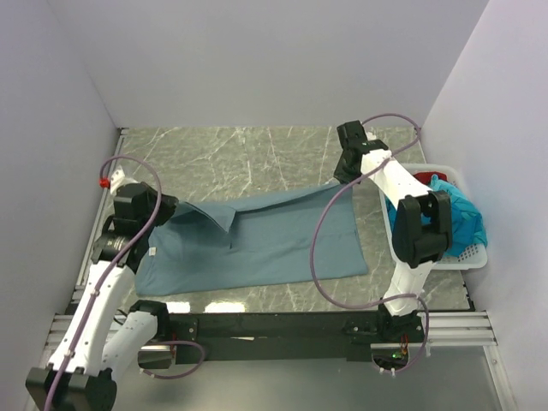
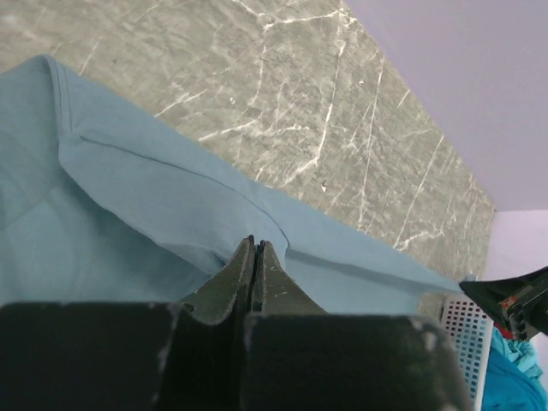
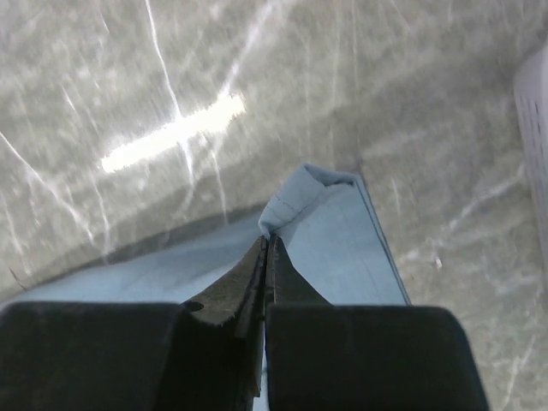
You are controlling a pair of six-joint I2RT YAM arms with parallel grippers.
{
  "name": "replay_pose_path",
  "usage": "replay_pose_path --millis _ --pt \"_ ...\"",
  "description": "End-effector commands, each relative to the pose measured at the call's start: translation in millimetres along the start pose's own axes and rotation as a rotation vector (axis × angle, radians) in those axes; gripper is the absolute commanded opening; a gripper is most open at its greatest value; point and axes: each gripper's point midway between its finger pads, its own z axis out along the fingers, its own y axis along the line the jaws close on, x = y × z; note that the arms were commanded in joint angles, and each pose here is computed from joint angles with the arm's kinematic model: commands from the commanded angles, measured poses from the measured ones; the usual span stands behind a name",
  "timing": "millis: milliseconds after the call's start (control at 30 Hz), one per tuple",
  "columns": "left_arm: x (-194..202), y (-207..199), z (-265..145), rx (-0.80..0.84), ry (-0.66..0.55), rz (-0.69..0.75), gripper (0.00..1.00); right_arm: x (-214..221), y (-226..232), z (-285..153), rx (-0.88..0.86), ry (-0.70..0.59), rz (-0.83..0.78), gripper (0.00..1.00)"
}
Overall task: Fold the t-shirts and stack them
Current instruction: Fold the tshirt
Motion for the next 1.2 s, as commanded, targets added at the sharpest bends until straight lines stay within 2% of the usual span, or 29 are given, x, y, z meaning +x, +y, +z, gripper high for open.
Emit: replay_pose_path --millis 0,333,567,667,700,833,867,933,967,1000,1033,1100,1167 --pt "0.7 9.8 -13.7 -0.022 -0.020 -0.035 0.00 -7.0 -5.5 -19.1 -0.018 -0.077 -0.010 0.00" --pt "2.8 35.4 -42.2 -0.085 -0.059 -0.080 0.00 25.6 -28.1 -40.9 -0.054 -0.077 -0.033 0.00" --pt "34.9 60.2 -47.7 -0.139 0.030 -0.132 0.00 65.8 -45.4 -31.1 -0.052 -0.010 -0.061 0.00" --pt "61.5 76.2 -53.5 -0.176 0.111 -0.196 0.00 89.6 -56.7 -26.2 -0.039 0.037 -0.066 0.17" --pt "66.6 80.7 -55.6 -0.188 0.121 -0.216 0.00 101.4 -66.4 -23.6 -0.006 0.053 -0.077 0.27" --pt "74.6 85.6 -76.5 -0.170 0.121 -0.332 0.00 113.2 -87.5 -32.7 0.041 0.028 -0.057 0.38" --pt "74.7 89.1 -82.2 -0.181 0.116 -0.342 0.07 112.5 -88.9 -36.0 0.041 0.018 -0.060 0.42" --pt "64.6 81.3 -93.7 -0.129 0.079 -0.354 0.29 107.8 -90.5 -44.3 0.035 -0.003 -0.067 0.45" --pt "60.9 81.3 -96.7 -0.128 0.062 -0.359 0.49 106.2 -89.5 -46.9 0.027 -0.007 -0.071 0.46" --pt "58.5 81.4 -100.0 -0.128 0.053 -0.356 0.86 100.4 -85.1 -51.2 0.005 -0.022 -0.070 0.48" --pt "50.7 76.4 -104.5 -0.112 0.032 -0.348 0.99 98.2 -76.2 -58.2 -0.047 -0.030 -0.088 0.48" --pt "40.1 76.3 -105.6 -0.126 -0.009 -0.343 0.99 91.7 -56.0 -69.2 -0.144 -0.063 -0.129 0.49" --pt "31.2 71.2 -103.9 -0.125 -0.030 -0.318 0.99 99.2 -26.7 -87.3 -0.284 -0.065 -0.215 0.61"
